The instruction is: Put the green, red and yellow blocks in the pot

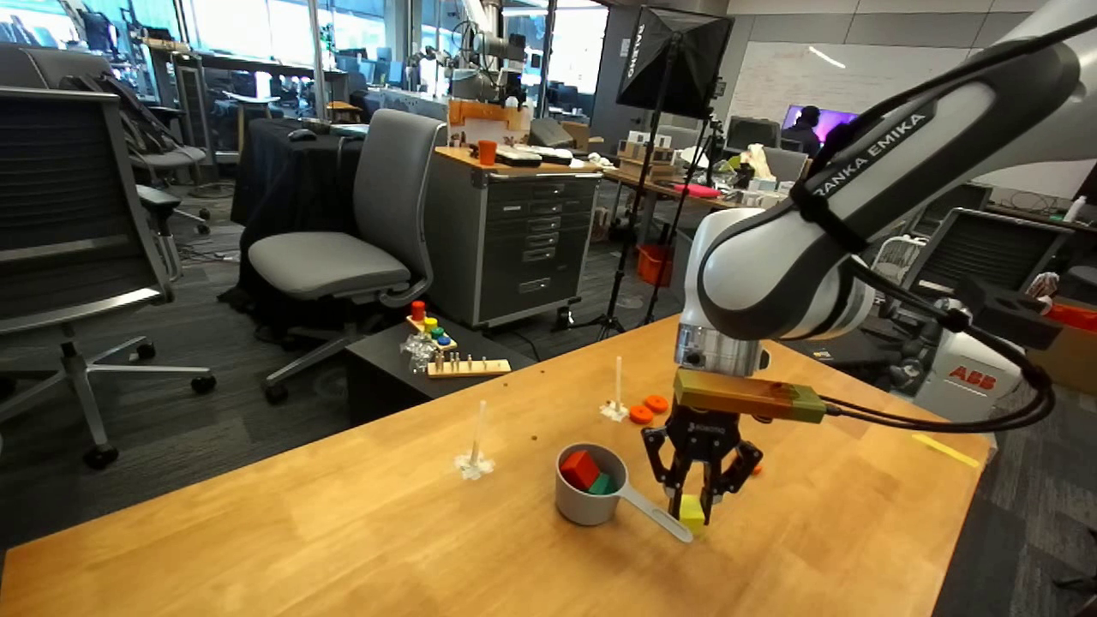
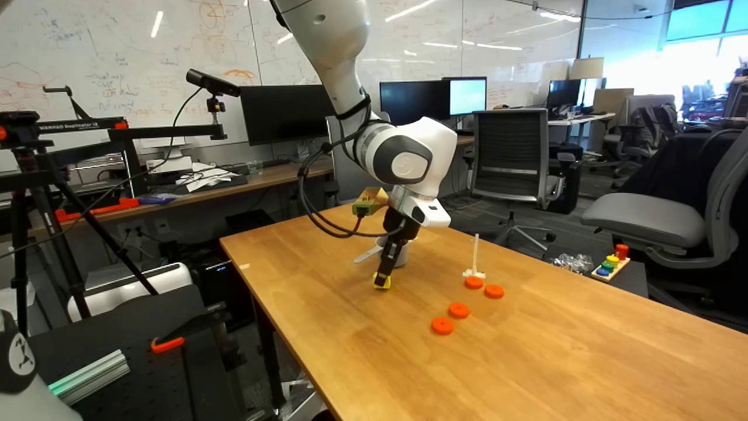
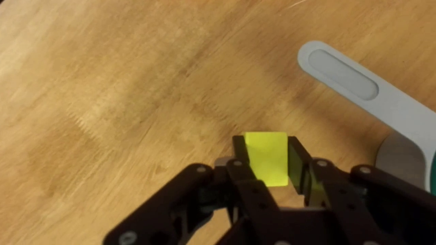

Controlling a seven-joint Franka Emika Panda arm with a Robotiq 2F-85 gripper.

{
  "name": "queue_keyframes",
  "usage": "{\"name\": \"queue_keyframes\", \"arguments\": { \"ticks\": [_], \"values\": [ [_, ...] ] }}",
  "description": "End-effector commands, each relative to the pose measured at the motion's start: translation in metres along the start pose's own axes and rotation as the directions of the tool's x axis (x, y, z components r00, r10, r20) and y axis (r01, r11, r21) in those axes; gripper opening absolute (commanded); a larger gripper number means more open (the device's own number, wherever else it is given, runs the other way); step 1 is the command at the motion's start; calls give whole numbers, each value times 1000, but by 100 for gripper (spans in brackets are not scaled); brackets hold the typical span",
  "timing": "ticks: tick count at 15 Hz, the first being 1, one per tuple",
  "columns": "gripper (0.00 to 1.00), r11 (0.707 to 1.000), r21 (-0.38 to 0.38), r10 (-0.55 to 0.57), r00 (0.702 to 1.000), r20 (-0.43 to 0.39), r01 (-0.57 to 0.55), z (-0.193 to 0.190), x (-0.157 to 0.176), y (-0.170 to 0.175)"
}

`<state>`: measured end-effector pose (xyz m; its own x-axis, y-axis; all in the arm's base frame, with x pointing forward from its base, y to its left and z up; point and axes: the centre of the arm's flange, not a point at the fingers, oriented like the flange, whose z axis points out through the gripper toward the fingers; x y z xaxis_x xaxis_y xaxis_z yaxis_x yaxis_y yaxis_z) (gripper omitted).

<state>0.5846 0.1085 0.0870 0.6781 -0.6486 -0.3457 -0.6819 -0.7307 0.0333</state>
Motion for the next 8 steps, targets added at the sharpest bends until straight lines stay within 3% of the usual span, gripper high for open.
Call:
{"name": "queue_keyframes", "arguments": {
  "ticks": [1,8],
  "values": [
    [9,996,89,6,1000,-27,-4,-37,0,-5],
    [9,970,240,3,992,-127,28,-116,-15,-30]
  ]
}}
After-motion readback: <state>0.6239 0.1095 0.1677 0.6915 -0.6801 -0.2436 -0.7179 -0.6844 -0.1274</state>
